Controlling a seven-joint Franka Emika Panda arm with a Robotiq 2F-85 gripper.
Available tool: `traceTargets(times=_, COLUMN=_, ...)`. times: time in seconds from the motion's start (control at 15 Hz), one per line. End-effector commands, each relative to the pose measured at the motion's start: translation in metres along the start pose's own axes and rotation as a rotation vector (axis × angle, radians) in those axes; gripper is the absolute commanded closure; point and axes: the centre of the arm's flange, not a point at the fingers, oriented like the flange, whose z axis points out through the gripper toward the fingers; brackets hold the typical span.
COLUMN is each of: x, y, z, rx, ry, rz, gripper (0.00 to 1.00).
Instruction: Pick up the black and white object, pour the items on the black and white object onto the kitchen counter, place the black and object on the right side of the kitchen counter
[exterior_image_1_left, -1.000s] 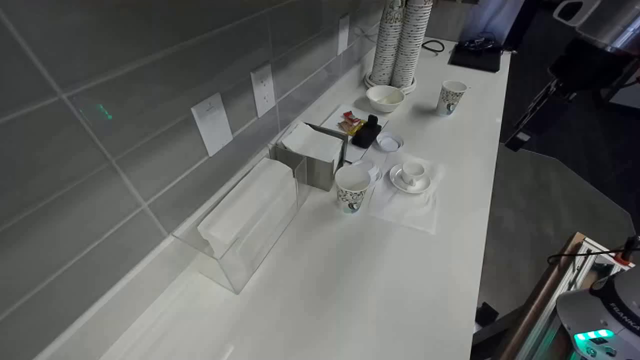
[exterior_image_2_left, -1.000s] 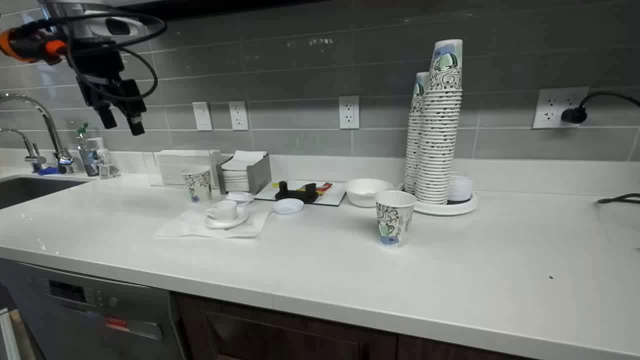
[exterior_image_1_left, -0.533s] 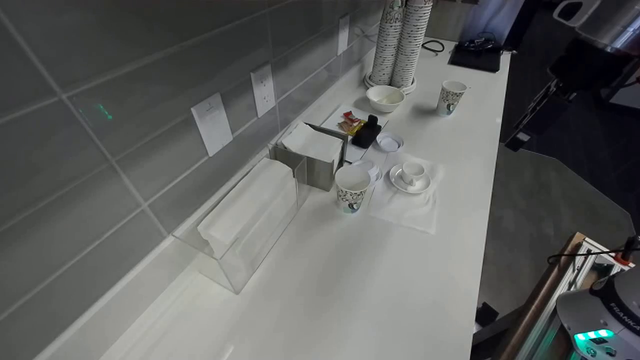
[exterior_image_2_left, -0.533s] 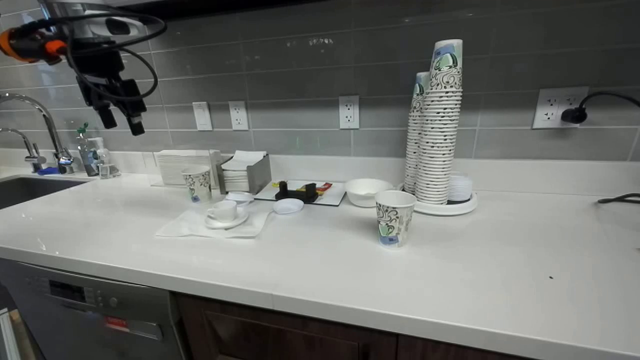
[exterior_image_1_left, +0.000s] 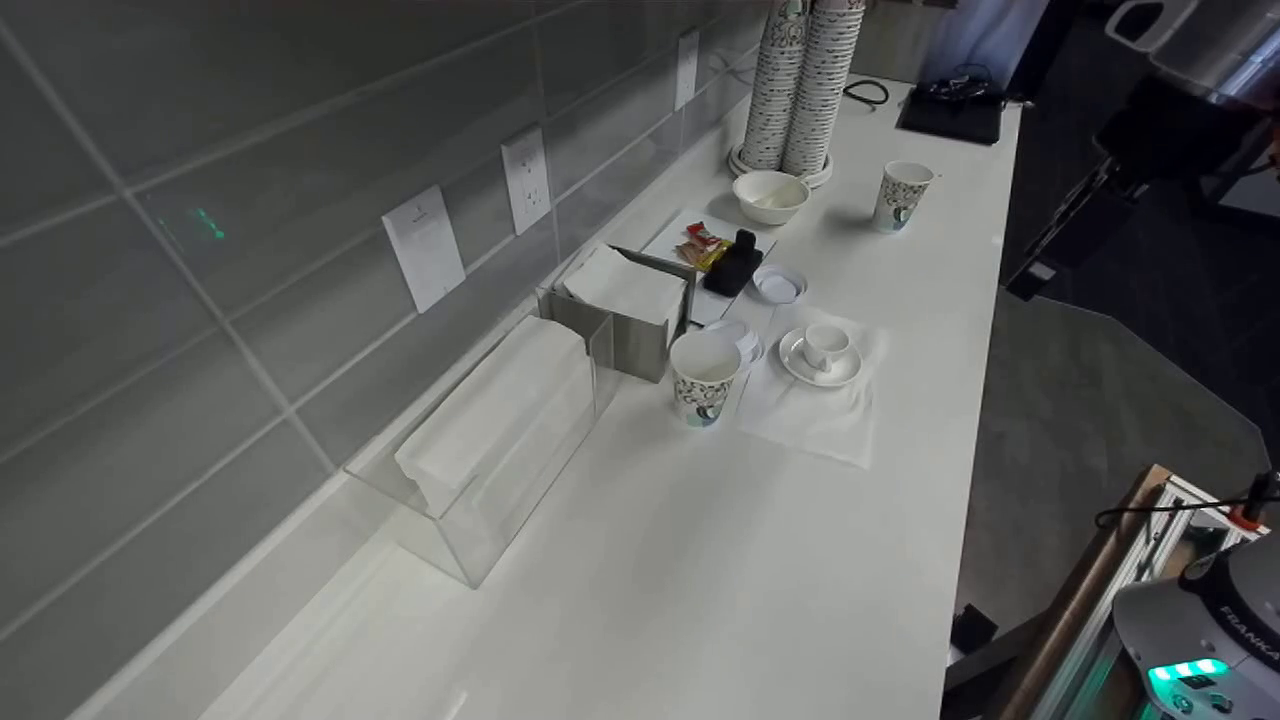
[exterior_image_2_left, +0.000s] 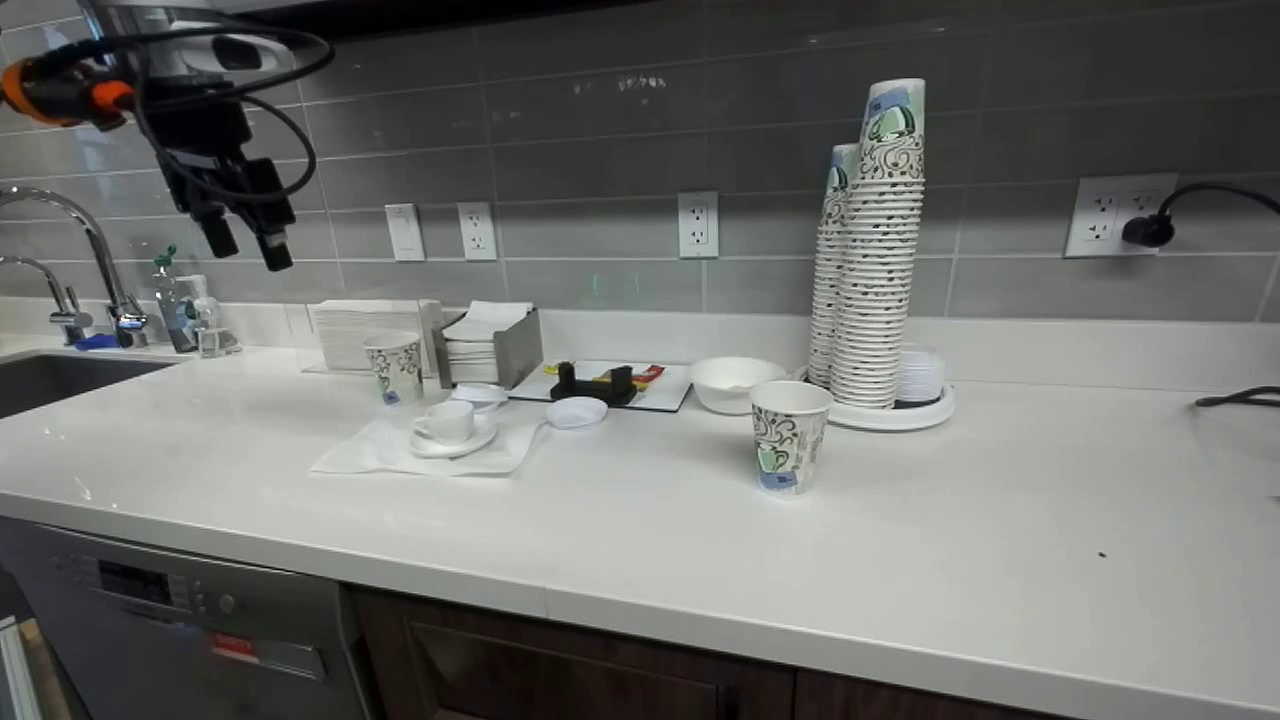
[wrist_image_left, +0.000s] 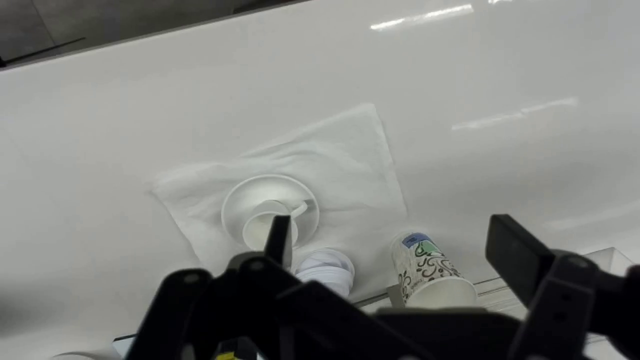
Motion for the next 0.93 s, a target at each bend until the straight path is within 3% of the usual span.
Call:
traceTargets(times=0.0, x=0.034, y=0.008, z=0.021, rx=-0.053, ry=0.007, rz=0.092, gripper=0.00)
traceTargets(times=0.33, x=0.090, y=0.040, z=0.077, rx=-0.097, ry=0.030, rz=0.143, gripper=0.00)
traceTargets(times=0.53, x=0.130, y=0.062, z=0.105, rx=-0.193, ry=0.044, rz=0.163, gripper=0.00)
traceTargets(times=0.87, x=0.195, y=0.100, z=0.144, rx=-0.267, ry=0.031, rz=0.197, gripper=0.00)
